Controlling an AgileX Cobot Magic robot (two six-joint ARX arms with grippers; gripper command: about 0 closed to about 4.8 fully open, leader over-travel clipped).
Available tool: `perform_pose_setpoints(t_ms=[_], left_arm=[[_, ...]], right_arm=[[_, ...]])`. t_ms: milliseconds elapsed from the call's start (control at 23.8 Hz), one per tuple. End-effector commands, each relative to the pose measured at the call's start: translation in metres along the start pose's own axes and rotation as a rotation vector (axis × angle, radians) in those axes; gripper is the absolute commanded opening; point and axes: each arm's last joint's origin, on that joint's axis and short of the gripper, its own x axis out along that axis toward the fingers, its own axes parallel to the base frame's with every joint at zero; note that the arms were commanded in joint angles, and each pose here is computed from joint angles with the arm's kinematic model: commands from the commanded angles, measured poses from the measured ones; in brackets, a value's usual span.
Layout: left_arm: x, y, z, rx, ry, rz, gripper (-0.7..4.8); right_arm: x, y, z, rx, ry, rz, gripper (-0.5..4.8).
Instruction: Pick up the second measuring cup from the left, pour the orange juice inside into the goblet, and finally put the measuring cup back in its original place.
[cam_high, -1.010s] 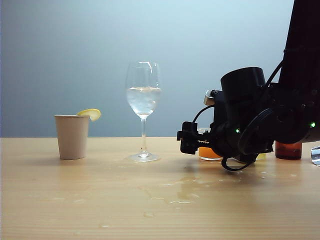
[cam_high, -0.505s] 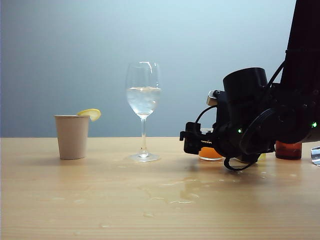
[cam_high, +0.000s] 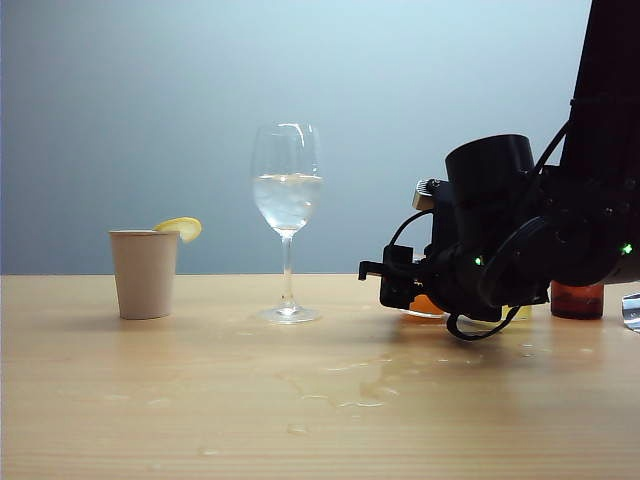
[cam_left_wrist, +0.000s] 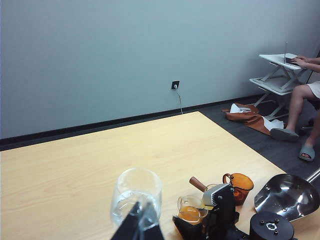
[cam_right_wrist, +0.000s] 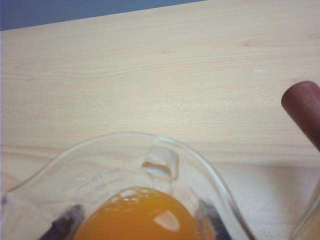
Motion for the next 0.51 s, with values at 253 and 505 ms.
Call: perform_pose_setpoints(t_ms=[253, 505], left_arm=[[-0.0009, -0.0007, 0.0034, 0.002, -0.022, -0.008, -0.06], [-0.0009, -0.0007, 0.0034, 0.001, -0.021, -0.008, -0.06]], right_arm=[[-0.0006, 0.0004, -0.0024, -0.053, 0.02, 0.008, 2.74], [-0.0011, 0.0034, 0.002, -0.041, -0.015, 0.051, 2.74]])
